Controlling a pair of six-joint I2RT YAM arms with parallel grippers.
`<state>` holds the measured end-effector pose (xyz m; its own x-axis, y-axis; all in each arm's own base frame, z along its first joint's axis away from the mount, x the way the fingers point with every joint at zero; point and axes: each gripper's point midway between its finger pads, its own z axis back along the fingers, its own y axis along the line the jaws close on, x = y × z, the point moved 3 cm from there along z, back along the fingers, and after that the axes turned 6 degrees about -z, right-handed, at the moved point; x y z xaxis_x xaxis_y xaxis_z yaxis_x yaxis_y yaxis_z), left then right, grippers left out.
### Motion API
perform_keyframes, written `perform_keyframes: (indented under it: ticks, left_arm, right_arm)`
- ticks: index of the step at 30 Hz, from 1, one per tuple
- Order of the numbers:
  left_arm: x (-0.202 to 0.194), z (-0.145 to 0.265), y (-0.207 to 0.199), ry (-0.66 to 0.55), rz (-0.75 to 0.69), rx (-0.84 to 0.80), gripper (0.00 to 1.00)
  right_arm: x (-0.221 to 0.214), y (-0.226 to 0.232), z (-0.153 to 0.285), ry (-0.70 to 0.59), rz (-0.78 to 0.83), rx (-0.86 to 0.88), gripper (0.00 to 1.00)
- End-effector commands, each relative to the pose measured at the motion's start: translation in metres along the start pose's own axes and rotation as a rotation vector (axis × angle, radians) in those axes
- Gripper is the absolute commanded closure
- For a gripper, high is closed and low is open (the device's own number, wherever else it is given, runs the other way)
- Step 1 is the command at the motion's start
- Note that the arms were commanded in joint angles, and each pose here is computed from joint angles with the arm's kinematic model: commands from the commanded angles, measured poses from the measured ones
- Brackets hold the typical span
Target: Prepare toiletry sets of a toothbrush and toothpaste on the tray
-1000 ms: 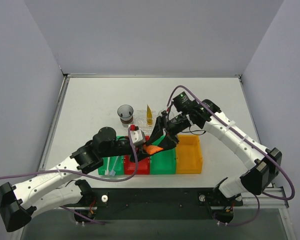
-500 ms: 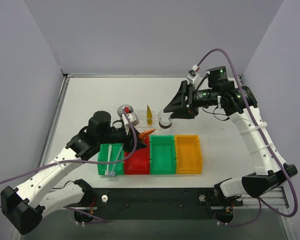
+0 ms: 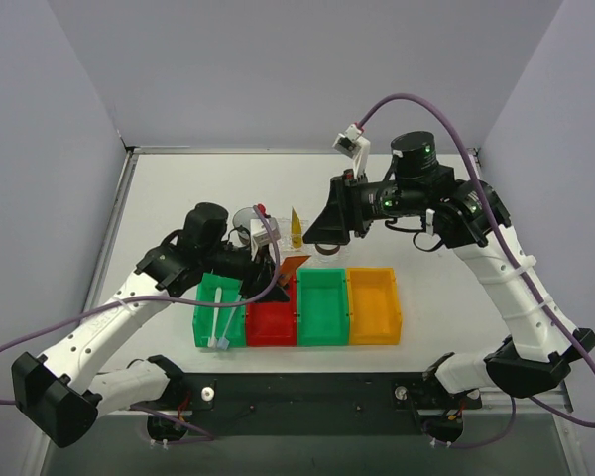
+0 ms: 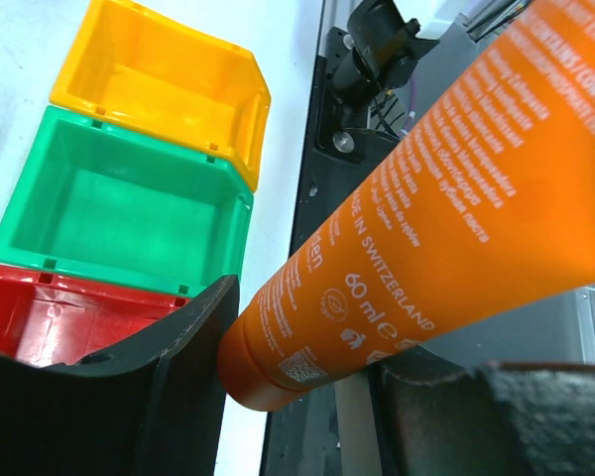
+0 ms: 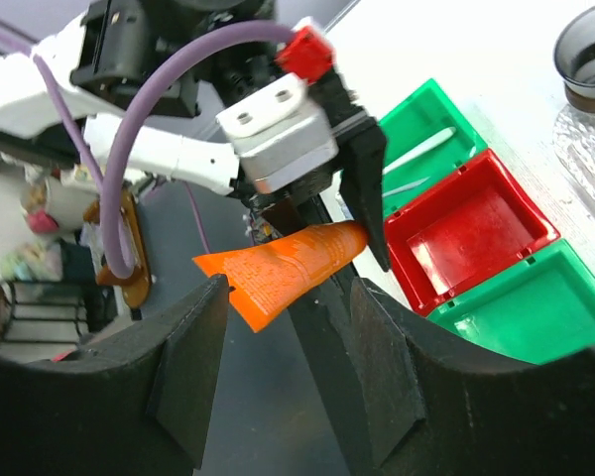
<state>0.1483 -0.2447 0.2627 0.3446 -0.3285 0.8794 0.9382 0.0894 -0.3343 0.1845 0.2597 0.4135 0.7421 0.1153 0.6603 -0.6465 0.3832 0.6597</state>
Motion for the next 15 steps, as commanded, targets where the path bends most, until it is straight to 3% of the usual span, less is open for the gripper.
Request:
perform_keyframes:
  ticks: [1,15]
  left_arm:
    - [0.022,0.005,-0.015,-0.045,-0.042,-0.088,1.00]
    - [0.024,-0.002,-0.009,-0.033,-0.021,-0.118,1.00]
  right_arm:
    - [0.000,0.015,-0.002,-0.031,0.206,0.037,0.53]
    - [-0.027,0.013,-0.008,0.028,0.262,0.037,0.55]
